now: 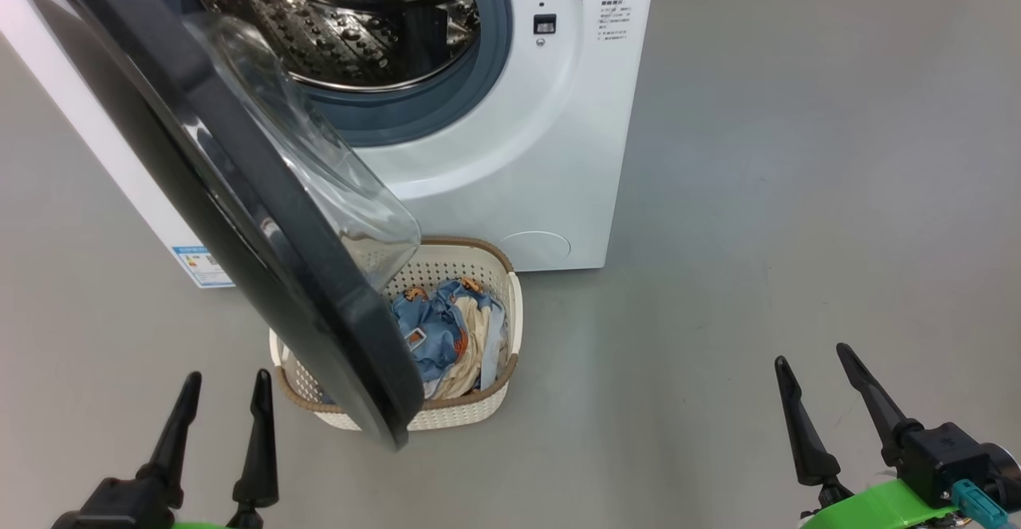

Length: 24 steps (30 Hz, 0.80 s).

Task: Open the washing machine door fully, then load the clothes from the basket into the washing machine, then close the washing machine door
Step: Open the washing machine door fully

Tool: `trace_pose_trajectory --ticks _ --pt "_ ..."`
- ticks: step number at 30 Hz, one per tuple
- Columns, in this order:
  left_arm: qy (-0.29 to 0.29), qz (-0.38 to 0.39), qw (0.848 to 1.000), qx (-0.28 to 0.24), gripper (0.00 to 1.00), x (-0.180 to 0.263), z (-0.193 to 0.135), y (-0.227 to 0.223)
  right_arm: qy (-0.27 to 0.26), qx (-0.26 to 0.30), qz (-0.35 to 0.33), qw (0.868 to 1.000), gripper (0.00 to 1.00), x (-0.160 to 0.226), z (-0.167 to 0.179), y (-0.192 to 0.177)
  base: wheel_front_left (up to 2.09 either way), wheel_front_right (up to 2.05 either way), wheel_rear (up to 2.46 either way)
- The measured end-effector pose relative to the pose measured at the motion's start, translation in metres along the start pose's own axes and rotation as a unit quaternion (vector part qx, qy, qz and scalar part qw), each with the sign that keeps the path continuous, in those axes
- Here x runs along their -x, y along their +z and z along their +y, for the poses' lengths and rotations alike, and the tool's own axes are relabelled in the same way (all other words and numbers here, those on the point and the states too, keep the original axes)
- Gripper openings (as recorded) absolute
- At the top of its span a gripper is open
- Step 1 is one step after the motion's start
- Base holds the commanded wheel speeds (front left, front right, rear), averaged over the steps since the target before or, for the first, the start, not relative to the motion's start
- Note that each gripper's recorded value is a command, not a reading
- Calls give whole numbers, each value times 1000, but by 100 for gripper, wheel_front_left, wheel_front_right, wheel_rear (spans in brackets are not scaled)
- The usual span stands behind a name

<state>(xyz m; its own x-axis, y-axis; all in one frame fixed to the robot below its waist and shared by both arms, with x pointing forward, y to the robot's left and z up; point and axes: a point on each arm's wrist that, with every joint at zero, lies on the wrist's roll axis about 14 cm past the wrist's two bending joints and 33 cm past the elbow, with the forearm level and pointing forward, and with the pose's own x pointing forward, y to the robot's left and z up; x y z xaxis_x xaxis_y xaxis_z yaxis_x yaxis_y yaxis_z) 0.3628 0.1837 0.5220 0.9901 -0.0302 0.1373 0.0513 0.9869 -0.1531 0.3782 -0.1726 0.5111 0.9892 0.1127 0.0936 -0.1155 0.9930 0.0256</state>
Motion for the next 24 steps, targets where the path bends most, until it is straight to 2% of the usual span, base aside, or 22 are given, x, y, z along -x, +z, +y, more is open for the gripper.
trace_pose_trajectory --ticks 8,9,10,11,18,24 --pt "0 2 1000 0 100 0 0 -1 -1 1 4 1000 100 0 -2 -2 0 0 0" --pt "0 3 1000 0 93 0 0 -2 -1 2 4 1000 100 0 -2 -3 0 0 0" --pt "2 5 1000 1 27 0 1 -3 -1 2 4 1000 100 0 -2 -3 0 0 0" --pt "4 6 1000 0 0 0 3 -4 -1 3 5 1000 100 0 -2 -3 0 0 0" --pt "10 -20 1000 -5 0 -2 7 13 0 1 8 1000 100 0 -1 -5 0 0 0" --pt "1 -135 990 -34 0 -18 3 87 2 1 4 1000 100 0 0 -2 0 0 0"
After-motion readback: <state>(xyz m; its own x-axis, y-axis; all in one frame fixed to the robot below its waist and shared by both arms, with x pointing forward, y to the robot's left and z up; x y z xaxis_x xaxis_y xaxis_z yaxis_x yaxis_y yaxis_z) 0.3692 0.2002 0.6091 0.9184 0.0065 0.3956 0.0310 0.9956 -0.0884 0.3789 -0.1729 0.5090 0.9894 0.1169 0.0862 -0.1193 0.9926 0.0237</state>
